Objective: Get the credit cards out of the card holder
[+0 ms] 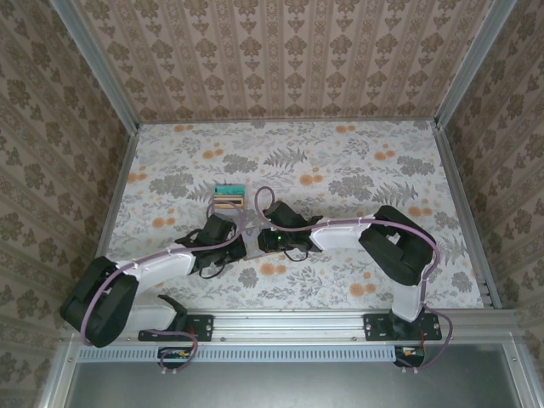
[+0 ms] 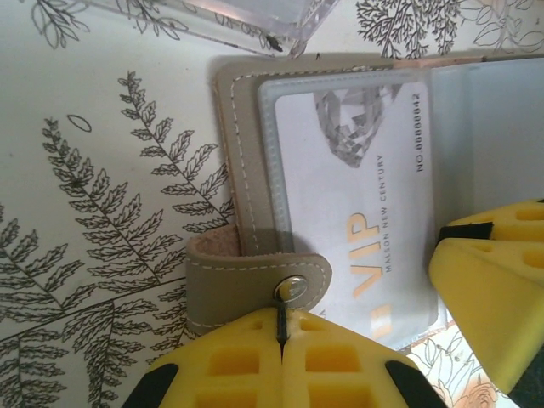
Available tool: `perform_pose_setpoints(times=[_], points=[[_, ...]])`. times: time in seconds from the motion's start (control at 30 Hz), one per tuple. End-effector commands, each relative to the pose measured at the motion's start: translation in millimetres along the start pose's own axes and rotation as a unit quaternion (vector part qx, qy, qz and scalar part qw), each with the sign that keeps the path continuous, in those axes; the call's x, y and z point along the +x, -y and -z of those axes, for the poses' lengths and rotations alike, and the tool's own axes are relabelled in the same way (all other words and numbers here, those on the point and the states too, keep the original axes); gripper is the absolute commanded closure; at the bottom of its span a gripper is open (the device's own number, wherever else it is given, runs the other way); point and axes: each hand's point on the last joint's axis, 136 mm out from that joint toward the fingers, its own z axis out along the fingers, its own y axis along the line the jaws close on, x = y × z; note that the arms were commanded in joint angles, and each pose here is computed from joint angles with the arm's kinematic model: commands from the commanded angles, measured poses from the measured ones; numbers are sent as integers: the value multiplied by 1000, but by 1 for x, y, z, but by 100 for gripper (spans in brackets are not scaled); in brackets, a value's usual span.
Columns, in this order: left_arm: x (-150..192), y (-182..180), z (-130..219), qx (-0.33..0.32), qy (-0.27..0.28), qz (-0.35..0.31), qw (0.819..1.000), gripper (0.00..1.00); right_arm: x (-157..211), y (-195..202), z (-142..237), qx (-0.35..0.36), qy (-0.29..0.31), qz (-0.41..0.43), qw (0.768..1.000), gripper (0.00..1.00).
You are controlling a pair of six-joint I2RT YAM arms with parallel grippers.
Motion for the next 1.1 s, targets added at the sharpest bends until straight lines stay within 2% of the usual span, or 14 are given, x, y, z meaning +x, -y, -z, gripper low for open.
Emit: perform_pose_setpoints(times=[0.0,0.27,0.5,0.57,0.7,1.07], points=[[9,-14,-4,-31,-13,7,999,100,9,7,-3,19,-19,-2,1000,81],[11,-12,-10,-33,-21,1,999,100,8,13,-2,43,-20,0,999,79],[11,-10,-10,-32,-21,0,999,100,12,0,-8,-3,-28,-9,1000,81],[11,-10,-10,-32,-22,0,999,100,11,-1,-7,-12,-26,-14,999,84],[11,-11,-10,-36,-22,0,999,100,9,-2,-5,-23,-24,-23,999,100],[12,-24,-9,-60,-23,13,998,100,2,14,15,0,2,-31,1000,100]])
